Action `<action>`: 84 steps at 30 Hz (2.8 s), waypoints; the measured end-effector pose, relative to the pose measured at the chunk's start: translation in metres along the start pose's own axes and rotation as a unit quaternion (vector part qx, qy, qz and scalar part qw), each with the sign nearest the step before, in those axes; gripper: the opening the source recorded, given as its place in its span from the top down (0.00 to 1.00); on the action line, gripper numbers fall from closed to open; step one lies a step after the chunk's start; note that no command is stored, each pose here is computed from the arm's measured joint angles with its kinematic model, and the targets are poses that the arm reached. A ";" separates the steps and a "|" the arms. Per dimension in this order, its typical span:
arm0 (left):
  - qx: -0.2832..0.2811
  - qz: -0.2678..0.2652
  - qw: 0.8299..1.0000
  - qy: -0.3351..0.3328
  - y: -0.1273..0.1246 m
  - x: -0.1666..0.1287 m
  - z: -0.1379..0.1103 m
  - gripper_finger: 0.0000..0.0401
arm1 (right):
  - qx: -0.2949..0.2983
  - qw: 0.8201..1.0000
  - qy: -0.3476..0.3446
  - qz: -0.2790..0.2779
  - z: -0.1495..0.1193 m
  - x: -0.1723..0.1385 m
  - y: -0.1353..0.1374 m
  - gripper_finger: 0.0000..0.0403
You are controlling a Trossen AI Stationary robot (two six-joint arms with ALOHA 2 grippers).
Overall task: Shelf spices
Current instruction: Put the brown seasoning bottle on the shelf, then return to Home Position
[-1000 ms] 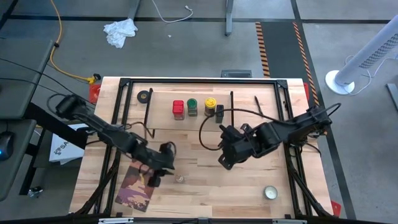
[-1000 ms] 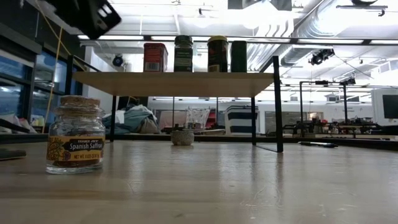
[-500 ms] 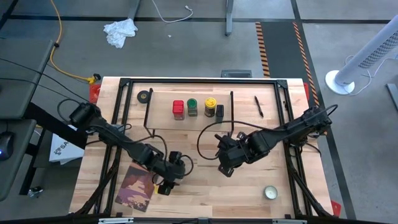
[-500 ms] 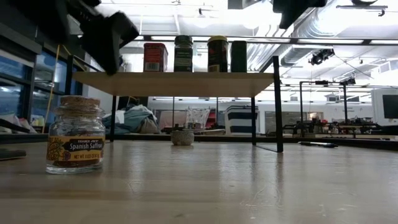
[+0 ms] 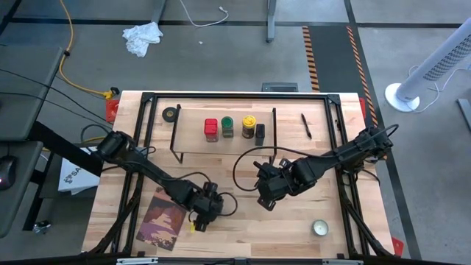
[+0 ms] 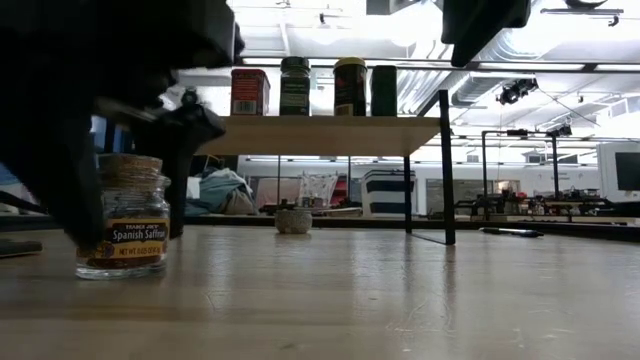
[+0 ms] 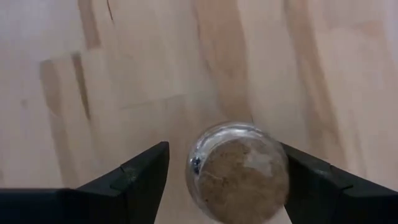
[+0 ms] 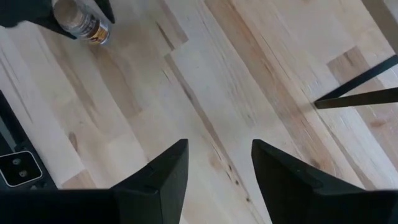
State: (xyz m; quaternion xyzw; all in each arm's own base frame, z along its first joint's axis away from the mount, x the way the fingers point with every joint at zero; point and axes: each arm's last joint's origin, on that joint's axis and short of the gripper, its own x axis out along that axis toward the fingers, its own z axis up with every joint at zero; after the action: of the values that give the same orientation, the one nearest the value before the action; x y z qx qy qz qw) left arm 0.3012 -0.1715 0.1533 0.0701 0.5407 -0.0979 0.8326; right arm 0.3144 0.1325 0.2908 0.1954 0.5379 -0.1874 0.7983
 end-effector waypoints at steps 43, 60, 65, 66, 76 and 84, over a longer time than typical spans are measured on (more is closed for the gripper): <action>-0.144 0.159 0.976 -0.033 0.170 -0.202 -0.069 0.56 | 0.030 0.999 -0.009 -0.016 0.017 0.005 -0.014 0.57; -0.124 0.173 0.977 0.008 0.204 -0.185 -0.068 0.47 | 0.030 0.999 -0.009 -0.015 0.017 0.005 -0.014 0.57; -0.128 0.179 0.975 -0.006 0.204 -0.201 -0.062 0.41 | 0.019 1.000 -0.008 -0.017 0.017 0.005 -0.014 0.57; -0.128 0.180 0.975 -0.010 0.204 -0.204 -0.060 0.40 | 0.015 1.000 -0.008 -0.017 0.018 0.005 -0.015 0.57; -0.225 0.171 0.946 -0.157 0.186 -0.272 -0.054 0.38 | -0.024 1.000 -0.007 -0.019 0.019 0.005 -0.016 0.57; -0.330 0.194 0.848 -0.366 0.143 -0.309 -0.084 0.43 | -0.056 0.998 -0.032 0.004 0.023 -0.006 -0.018 0.57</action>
State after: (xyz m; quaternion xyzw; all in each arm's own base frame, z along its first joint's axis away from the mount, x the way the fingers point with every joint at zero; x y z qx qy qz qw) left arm 0.1382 0.0131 0.4034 -0.1464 0.1721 0.2316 0.9462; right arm 0.3214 0.1063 0.3019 0.1461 0.5210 -0.1599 0.8256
